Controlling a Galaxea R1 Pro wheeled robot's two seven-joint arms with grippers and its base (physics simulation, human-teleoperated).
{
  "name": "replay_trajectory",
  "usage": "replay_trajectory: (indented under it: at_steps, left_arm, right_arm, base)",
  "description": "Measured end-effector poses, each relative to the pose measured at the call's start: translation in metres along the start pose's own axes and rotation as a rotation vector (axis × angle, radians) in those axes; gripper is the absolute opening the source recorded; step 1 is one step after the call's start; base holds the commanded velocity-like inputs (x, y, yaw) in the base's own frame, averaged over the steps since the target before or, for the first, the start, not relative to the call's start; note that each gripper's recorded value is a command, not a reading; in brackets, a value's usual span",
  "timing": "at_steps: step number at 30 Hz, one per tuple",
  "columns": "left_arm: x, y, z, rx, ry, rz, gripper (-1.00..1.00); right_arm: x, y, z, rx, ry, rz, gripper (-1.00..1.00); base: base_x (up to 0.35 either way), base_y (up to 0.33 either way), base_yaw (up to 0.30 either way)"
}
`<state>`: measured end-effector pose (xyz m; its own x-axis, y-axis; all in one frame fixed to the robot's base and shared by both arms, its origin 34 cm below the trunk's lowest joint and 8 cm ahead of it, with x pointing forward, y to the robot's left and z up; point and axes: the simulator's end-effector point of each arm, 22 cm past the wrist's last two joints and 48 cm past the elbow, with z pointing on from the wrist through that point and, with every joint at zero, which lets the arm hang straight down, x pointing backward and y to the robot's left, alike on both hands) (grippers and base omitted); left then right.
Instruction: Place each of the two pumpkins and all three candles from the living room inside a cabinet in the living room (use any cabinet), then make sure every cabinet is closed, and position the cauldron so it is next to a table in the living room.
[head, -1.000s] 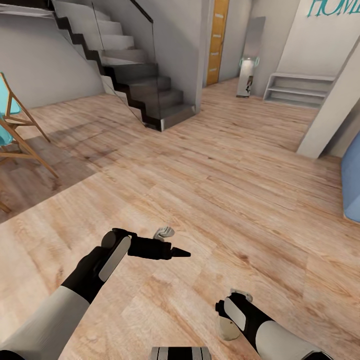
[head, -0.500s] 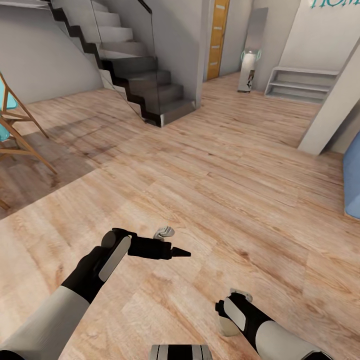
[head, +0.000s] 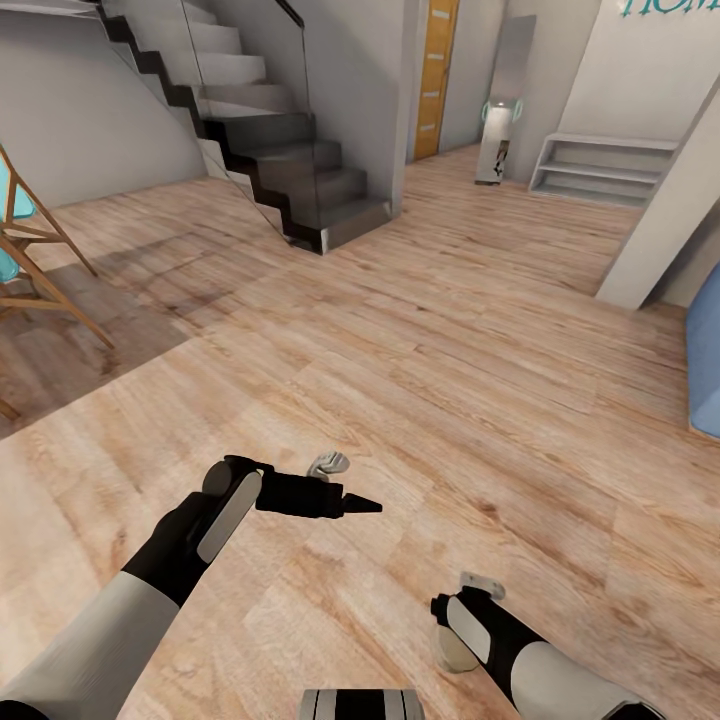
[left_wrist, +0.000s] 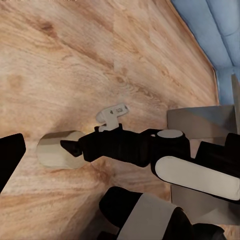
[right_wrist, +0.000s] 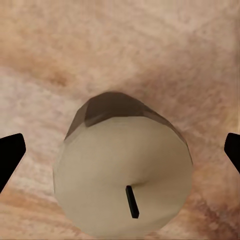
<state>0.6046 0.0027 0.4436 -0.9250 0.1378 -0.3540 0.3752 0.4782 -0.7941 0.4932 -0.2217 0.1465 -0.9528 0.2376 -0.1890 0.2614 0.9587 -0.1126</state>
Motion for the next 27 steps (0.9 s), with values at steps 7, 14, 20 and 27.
replay_trajectory:
  at_steps: [7, 14, 20, 27]
  left_arm:
    - [0.005, 0.009, 0.005, 0.002, 0.010, -0.017, 1.00]
    - [0.007, 0.012, 0.008, 0.004, 0.014, -0.025, 1.00]
    - [0.011, 0.018, 0.012, 0.006, 0.022, -0.039, 1.00]
    - [0.011, 0.018, 0.012, 0.006, 0.022, -0.039, 1.00]
  right_arm:
    - [0.008, -0.001, 0.008, 0.005, 0.013, -0.007, 1.00]
    - [0.011, -0.001, 0.010, 0.007, 0.020, -0.009, 1.00]
    - [0.018, -0.002, 0.016, 0.011, 0.036, -0.012, 1.00]
    - [0.018, -0.002, 0.016, 0.011, 0.036, -0.012, 1.00]
  base:
    - [0.000, 0.000, 0.000]
    - [0.000, 0.000, 0.000]
    - [0.000, 0.000, 0.000]
    - [0.000, 0.000, 0.000]
